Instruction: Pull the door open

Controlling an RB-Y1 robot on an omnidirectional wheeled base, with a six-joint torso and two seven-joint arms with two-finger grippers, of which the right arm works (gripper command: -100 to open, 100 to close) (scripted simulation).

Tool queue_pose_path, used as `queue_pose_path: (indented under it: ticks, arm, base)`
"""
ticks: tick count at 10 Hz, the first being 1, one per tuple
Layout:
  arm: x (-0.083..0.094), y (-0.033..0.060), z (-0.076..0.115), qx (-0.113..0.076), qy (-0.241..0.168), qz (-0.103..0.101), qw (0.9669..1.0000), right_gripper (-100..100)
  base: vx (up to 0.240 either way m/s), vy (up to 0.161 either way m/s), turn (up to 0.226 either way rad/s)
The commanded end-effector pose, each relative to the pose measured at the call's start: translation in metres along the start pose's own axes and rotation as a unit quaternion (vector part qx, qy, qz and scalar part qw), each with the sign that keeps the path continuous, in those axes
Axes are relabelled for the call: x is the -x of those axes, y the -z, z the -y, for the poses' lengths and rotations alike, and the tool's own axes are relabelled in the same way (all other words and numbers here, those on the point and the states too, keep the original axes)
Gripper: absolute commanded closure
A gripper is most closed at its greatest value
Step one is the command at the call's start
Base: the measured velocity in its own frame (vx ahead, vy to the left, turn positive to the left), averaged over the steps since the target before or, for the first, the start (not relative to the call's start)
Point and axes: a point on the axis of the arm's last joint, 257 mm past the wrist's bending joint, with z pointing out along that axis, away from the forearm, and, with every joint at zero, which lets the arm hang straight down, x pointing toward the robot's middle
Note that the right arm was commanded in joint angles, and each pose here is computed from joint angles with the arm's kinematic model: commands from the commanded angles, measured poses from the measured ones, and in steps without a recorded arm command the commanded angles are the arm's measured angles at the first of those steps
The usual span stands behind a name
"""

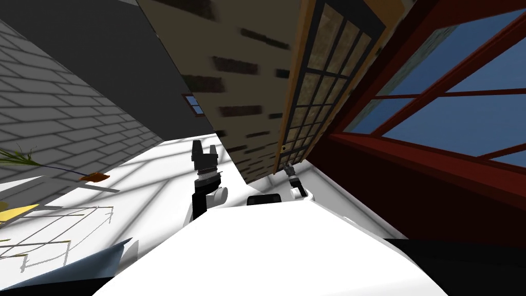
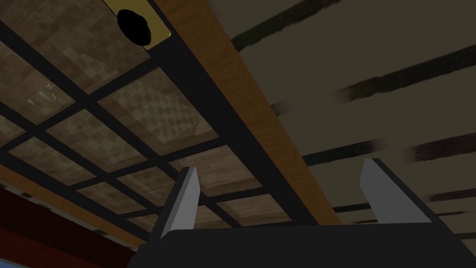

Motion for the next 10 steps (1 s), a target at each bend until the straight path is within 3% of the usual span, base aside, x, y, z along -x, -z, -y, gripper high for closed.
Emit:
queue_pose_path:
  ticks: [1, 6, 10]
  arm:
    - [-0.005, 0.0026, 0.007, -0.004, 0.015, -0.007, 0.9998, -100]
    - [-0.015, 0.0084, 0.026, -0.016, 0.058, -0.025, 0.9979, -100]
    - [-0.022, 0.0143, 0.045, -0.026, 0.099, -0.041, 0.9939, -100]
  base:
    - [0.029, -0.089, 0.13]
    - [0.038, -0.094, 0.126]
    - [0.038, -0.091, 0.132]
